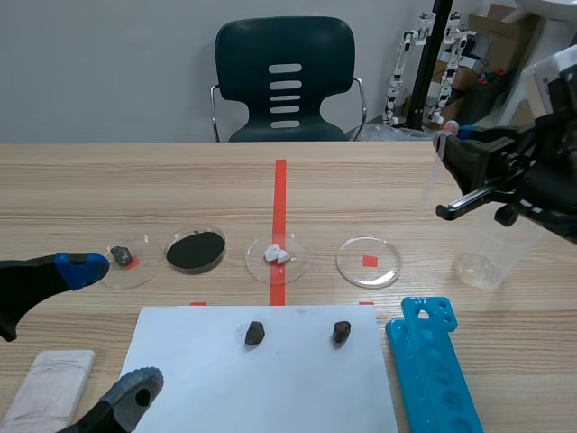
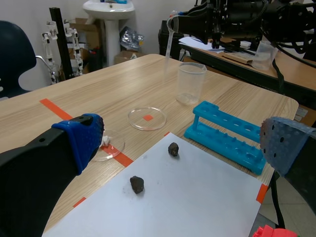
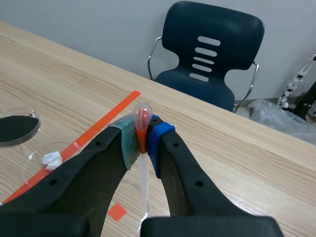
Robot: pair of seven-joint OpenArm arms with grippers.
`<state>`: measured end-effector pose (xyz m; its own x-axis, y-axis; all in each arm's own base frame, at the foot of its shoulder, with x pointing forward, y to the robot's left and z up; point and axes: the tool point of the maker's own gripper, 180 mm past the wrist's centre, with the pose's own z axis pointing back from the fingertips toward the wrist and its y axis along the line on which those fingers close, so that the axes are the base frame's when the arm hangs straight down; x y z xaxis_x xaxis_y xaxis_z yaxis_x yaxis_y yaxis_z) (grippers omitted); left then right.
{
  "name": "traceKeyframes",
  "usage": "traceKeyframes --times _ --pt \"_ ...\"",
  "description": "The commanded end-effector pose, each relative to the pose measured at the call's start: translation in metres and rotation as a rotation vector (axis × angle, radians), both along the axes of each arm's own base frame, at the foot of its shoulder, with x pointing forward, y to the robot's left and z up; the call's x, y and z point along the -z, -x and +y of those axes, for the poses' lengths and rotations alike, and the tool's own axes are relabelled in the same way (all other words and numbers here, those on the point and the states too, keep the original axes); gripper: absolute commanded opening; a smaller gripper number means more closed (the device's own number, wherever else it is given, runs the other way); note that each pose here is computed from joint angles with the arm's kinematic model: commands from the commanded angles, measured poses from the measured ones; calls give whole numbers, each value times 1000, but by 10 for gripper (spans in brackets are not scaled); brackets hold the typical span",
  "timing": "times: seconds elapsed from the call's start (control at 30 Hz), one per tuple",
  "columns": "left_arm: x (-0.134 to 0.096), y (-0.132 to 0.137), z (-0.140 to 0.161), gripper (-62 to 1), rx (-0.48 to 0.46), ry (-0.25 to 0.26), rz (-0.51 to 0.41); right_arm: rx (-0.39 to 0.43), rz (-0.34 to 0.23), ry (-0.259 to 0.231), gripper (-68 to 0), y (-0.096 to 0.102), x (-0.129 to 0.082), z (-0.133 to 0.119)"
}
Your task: Draw acid from the petri dish
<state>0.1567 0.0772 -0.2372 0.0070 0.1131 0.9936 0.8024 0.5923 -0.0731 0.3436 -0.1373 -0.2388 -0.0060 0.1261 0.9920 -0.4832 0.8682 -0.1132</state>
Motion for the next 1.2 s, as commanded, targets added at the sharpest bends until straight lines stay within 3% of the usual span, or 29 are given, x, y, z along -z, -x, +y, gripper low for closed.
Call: traceKeyframes --times 0.0,0.57,1.17 --pt "-7 -1 -1 14 -6 30 -13 -9 -34 -7 -669 -5 -9 3" --pt "-7 -1 -1 14 -6 30 -14 -20 43 21 -669 -5 41 32" --pt "-7 -1 -1 14 -4 27 -15 -25 19 37 -669 -9 43 36"
